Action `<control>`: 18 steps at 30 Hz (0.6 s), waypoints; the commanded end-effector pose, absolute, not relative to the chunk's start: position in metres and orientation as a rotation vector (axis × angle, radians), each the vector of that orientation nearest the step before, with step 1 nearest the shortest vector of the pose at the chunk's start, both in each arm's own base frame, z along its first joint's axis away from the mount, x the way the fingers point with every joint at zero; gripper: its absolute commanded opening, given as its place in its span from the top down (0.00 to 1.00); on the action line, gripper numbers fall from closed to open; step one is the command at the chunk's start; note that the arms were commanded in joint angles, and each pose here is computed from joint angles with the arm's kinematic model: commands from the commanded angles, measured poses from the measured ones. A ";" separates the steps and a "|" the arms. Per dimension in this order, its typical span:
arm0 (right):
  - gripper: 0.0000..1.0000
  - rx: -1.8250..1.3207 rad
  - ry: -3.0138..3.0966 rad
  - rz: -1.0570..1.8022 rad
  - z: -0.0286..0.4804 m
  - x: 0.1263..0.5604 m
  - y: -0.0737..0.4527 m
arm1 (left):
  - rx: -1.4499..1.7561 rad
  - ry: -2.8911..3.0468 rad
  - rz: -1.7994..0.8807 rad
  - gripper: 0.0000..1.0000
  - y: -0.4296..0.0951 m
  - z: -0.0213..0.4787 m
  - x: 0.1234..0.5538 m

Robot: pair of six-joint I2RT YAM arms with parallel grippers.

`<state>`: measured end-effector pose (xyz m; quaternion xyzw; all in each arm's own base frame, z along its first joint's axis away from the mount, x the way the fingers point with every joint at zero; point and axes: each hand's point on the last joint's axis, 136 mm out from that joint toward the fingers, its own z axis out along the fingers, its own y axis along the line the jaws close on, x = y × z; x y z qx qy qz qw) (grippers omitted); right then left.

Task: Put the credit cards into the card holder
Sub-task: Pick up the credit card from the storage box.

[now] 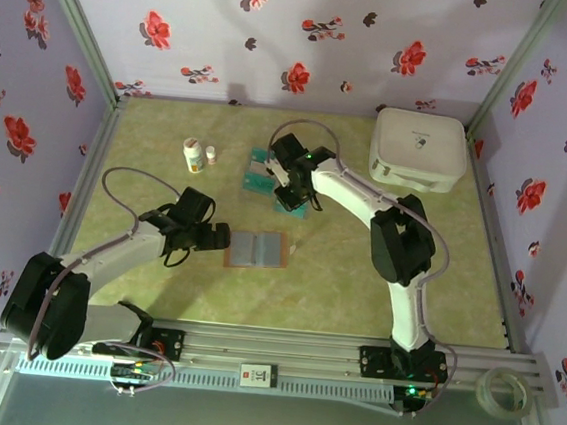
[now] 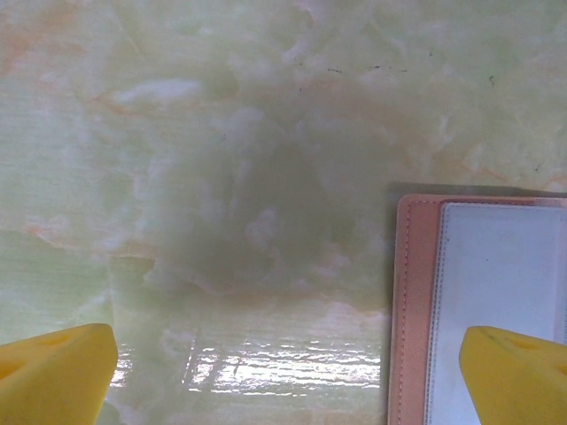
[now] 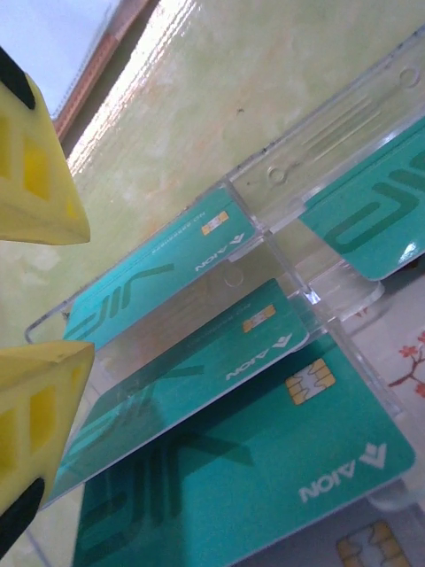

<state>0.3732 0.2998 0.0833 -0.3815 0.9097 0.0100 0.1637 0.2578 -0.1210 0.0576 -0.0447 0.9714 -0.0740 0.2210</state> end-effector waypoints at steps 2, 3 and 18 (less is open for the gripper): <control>0.66 -1.137 2.583 -0.027 0.082 0.379 0.300 | -0.117 2.690 -0.209 0.00 -0.119 0.057 0.257; 0.66 -1.134 2.583 -0.026 0.082 0.380 0.301 | -0.116 2.691 -0.209 0.00 -0.119 0.056 0.256; 0.70 -1.149 2.616 -0.032 0.062 0.381 0.303 | -0.124 2.693 -0.211 0.00 -0.118 0.054 0.253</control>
